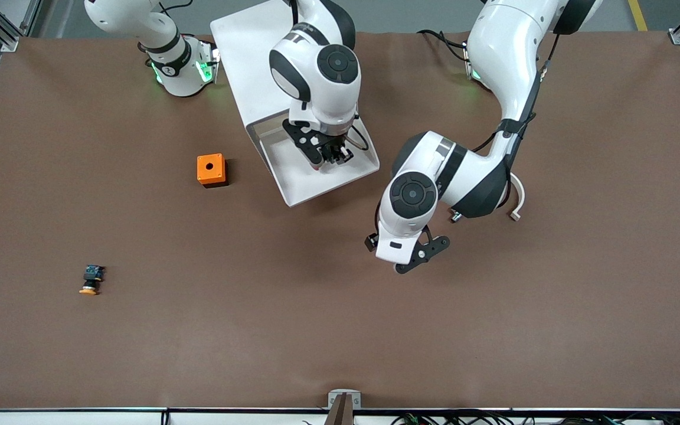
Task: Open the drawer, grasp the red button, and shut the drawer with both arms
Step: 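Lift the red button with the right gripper while the left gripper pushes the drawer, then push the drawer shut with the left gripper while the right gripper carries the button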
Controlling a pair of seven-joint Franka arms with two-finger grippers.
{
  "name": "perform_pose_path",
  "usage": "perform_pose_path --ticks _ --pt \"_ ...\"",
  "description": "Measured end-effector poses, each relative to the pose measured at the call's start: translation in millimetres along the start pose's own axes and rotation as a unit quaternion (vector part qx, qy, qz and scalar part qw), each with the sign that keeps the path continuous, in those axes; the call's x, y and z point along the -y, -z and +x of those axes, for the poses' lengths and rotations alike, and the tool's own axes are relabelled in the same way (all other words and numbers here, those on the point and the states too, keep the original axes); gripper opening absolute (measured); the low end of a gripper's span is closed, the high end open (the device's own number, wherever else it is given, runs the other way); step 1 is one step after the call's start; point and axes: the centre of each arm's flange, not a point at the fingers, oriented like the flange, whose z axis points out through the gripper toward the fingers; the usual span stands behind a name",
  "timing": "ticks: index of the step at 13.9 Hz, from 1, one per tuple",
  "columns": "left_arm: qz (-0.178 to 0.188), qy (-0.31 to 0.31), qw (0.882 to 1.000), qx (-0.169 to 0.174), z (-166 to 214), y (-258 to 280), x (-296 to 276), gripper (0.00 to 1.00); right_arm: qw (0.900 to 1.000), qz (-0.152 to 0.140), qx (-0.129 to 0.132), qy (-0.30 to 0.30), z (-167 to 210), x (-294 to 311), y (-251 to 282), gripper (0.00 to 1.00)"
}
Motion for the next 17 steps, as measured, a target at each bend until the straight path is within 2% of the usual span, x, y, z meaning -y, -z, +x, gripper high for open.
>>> perform_pose_path --ticks 4,8,13,17 --pt "0.0 -0.001 1.0 0.001 -1.5 -0.2 -0.7 1.0 0.999 0.0 0.007 0.051 57.6 2.2 22.3 0.41" --pt "-0.001 -0.019 1.0 0.013 -24.5 -4.6 -10.7 1.0 0.995 0.002 0.016 0.101 128.9 -6.9 43.9 0.41" --pt "0.01 -0.046 0.999 0.018 -61.1 -18.2 -23.6 1.0 0.988 -0.001 0.029 0.15 234.1 -22.5 40.3 0.41" --pt "0.019 -0.065 0.997 0.02 -88.1 -31.8 -34.4 1.0 0.978 -0.004 0.047 0.204 328.9 -57.7 26.8 0.41"
